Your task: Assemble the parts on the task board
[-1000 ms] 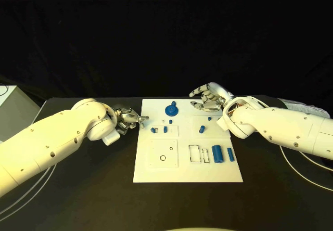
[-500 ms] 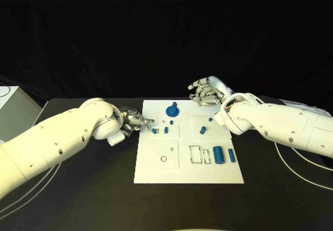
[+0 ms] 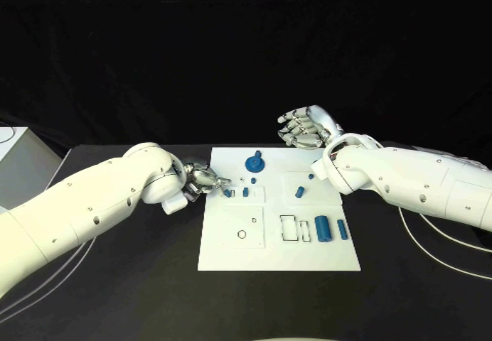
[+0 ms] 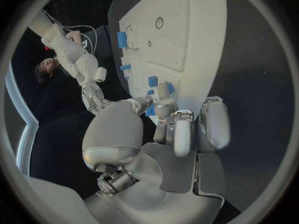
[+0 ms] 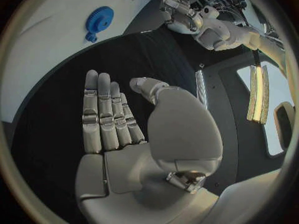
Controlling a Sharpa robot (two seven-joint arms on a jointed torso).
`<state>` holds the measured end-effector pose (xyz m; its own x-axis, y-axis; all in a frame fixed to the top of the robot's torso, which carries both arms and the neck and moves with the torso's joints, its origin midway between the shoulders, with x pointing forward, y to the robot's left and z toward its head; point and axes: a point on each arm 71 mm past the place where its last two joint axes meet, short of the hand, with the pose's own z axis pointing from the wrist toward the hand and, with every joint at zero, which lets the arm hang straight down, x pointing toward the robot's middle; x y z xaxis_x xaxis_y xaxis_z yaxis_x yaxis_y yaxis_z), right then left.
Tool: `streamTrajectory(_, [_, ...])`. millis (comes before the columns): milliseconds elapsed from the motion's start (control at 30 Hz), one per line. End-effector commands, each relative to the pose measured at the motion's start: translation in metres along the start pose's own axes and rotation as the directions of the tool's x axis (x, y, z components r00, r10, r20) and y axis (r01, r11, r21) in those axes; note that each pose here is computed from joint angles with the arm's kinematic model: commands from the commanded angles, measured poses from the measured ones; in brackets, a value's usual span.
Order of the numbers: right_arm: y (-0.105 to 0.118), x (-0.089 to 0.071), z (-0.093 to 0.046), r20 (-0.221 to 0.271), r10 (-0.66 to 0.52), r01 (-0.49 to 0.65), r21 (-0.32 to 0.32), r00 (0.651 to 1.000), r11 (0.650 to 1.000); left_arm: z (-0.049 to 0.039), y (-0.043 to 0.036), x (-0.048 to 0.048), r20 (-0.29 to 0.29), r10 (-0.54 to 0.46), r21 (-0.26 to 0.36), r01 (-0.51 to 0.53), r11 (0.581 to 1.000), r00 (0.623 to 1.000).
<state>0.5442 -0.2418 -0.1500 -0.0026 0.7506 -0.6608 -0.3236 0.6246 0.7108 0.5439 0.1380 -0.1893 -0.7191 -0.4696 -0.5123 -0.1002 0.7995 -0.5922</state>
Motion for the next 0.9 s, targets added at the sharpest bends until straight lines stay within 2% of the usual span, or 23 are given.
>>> streamTrajectory(33, [0.0018, -0.0009, 0.0008, 0.013, 0.021, -0.021, -0.018, 1.0, 1.0, 0.0001, -0.0014, 0.001, -0.031, 0.018, -0.002, -0.018, 1.0, 0.999])
streamTrajectory(900, [0.0038, 0.0013, 0.0014, 0.003, 0.027, -0.027, -0.02, 1.0, 0.999, 0.0082, -0.0022, 0.0034, -0.049, 0.046, -0.026, -0.047, 0.999, 0.998])
